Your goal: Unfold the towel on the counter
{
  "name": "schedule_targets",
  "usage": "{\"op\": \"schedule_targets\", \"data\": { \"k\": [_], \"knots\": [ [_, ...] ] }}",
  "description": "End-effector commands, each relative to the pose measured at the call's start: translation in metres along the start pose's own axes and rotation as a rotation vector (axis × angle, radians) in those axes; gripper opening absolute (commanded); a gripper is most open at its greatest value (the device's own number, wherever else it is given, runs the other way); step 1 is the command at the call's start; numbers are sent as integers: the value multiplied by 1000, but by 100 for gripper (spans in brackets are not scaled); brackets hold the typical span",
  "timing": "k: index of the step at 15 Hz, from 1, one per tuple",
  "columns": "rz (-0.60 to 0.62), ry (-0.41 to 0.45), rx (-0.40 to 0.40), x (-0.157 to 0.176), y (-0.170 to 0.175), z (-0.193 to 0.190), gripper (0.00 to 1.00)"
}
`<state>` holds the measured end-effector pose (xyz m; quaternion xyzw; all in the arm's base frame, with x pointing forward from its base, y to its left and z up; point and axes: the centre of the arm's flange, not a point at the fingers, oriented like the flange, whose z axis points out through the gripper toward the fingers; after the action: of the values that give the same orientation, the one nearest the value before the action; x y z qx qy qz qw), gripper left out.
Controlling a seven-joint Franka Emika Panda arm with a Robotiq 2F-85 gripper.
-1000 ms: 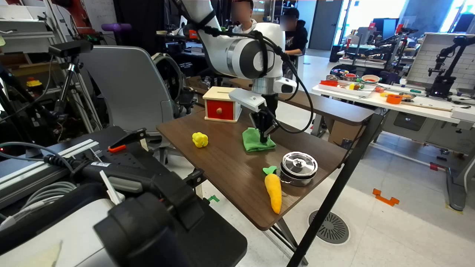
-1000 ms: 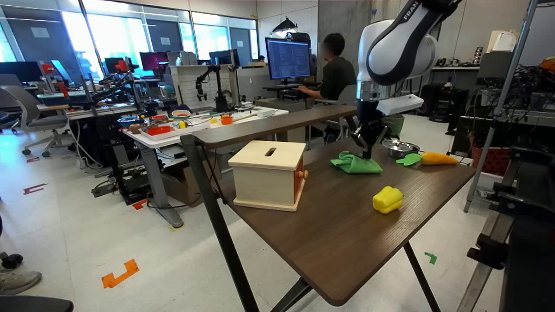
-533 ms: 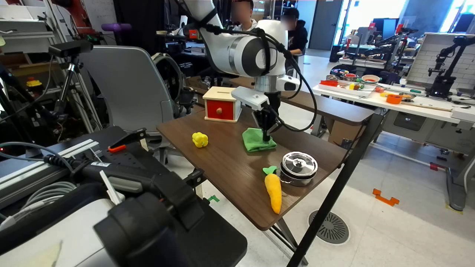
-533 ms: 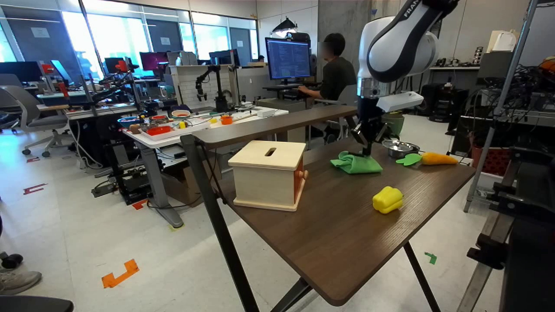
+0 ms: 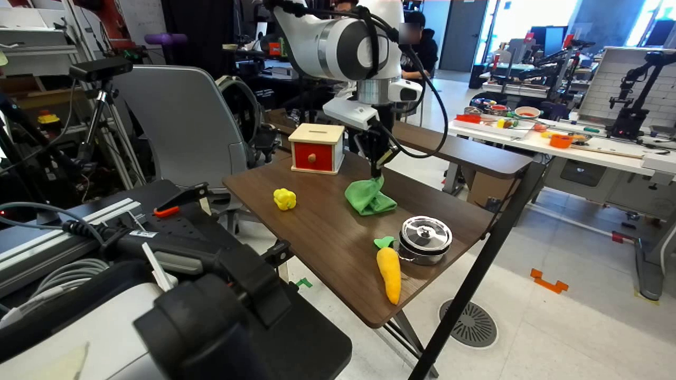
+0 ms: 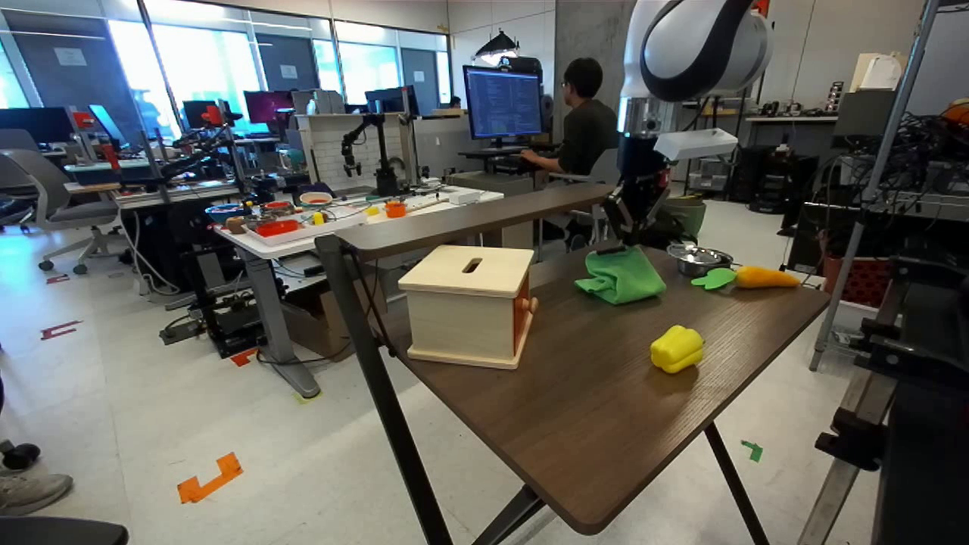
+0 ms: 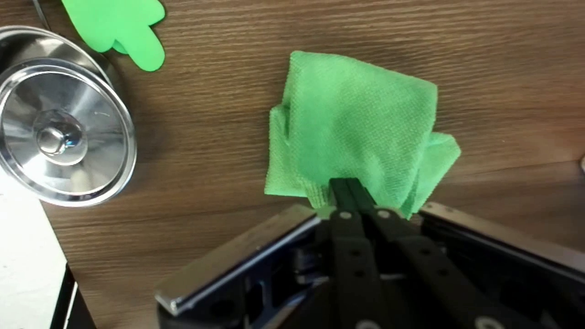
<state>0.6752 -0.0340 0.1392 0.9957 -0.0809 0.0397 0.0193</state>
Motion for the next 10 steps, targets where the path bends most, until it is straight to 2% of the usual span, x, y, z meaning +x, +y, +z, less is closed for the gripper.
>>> {"op": "schedule_targets", "data": {
  "k": [1, 6, 10],
  "knots": [
    [-87, -6, 28, -23, -31, -28, 0],
    [-280, -41, 83, -62, -86, -37, 0],
    [-407, -102, 108, -93, -107, -25, 0]
  ]
}}
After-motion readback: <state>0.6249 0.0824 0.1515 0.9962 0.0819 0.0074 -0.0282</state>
